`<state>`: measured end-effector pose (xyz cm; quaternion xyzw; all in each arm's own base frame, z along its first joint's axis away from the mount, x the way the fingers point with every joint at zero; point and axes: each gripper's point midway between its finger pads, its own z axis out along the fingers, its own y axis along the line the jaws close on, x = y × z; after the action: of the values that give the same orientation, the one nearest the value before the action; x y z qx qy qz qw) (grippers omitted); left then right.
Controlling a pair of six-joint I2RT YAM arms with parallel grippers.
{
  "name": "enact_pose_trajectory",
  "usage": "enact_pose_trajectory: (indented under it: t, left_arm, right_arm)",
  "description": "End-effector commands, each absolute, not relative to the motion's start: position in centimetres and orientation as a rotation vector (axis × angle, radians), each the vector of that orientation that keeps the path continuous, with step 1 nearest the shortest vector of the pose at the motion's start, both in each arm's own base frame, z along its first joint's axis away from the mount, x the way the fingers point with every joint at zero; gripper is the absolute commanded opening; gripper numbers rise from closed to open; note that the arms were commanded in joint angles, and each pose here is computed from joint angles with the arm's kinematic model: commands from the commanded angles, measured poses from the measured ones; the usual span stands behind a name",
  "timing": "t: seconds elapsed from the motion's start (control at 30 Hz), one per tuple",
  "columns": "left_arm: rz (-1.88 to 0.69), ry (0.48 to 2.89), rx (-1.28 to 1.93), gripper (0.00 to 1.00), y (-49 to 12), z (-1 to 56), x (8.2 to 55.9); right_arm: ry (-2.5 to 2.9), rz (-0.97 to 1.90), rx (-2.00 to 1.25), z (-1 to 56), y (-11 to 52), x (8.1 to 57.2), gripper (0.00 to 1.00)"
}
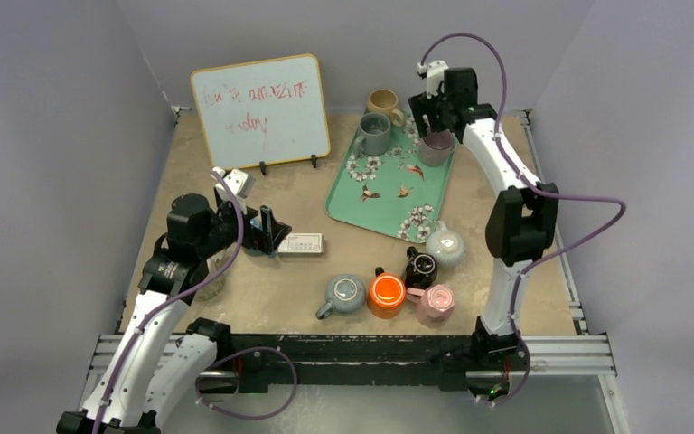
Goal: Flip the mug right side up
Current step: Place the cup on the tray.
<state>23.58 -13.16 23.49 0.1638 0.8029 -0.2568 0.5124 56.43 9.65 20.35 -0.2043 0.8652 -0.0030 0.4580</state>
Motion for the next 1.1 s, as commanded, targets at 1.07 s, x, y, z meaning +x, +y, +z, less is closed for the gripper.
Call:
enact_pose_trajectory:
  t: [1.07]
  left_arm:
    - [-0.619, 1.878, 0.418, 0.99, -13.2, 24.3, 23.3]
  right_arm:
    - [2.252, -0.011, -0.393, 8.8, 5.3, 58.0, 0.60]
